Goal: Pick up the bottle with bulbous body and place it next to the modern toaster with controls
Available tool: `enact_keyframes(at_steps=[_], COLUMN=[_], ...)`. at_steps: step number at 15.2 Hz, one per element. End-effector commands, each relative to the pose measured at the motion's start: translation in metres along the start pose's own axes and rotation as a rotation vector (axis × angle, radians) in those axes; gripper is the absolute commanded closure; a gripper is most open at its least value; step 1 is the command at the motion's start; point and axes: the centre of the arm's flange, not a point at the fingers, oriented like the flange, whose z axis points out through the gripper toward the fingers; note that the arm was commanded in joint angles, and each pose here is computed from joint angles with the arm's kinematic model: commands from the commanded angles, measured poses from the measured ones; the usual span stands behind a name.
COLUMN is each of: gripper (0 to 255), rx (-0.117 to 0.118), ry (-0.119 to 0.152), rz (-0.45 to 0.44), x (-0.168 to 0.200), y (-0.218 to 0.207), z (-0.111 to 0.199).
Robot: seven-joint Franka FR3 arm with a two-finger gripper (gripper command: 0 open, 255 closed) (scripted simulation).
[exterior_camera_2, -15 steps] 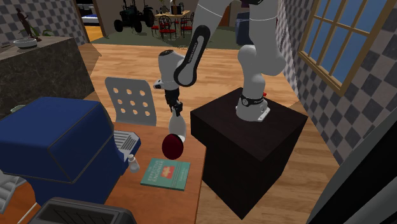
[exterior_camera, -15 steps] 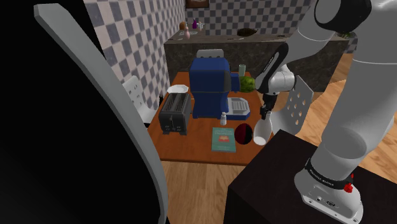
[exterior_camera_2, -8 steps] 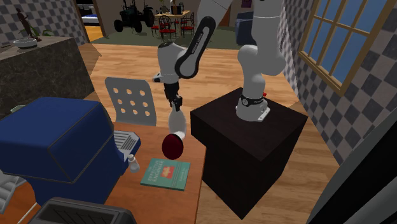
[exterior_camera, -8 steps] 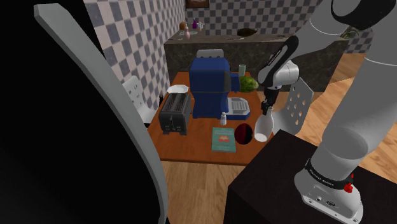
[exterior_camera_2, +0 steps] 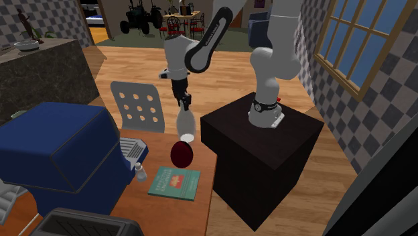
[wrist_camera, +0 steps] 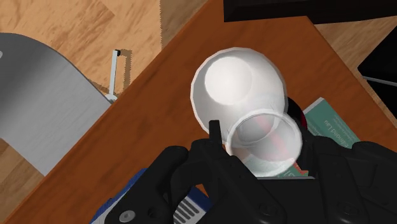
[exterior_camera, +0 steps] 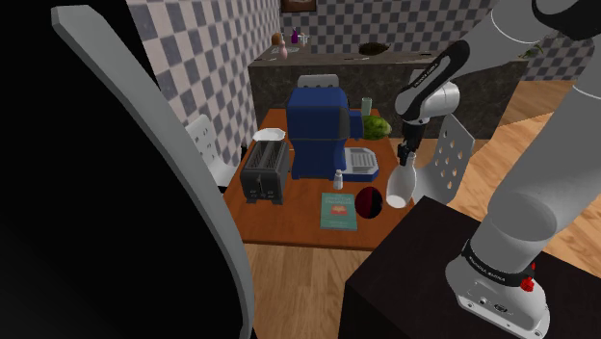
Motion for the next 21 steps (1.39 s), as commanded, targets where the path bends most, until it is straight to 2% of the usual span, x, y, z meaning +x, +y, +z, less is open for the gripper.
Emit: enact_keyframes(at_steps=[1,21], gripper=[255,255], rx=[0.000,0.000], ry=[0.000,0.000], rz=[0.000,0.000], x=[-0.001,-0.005], y=[0.000,-0.002], z=[-0.011,-0.116])
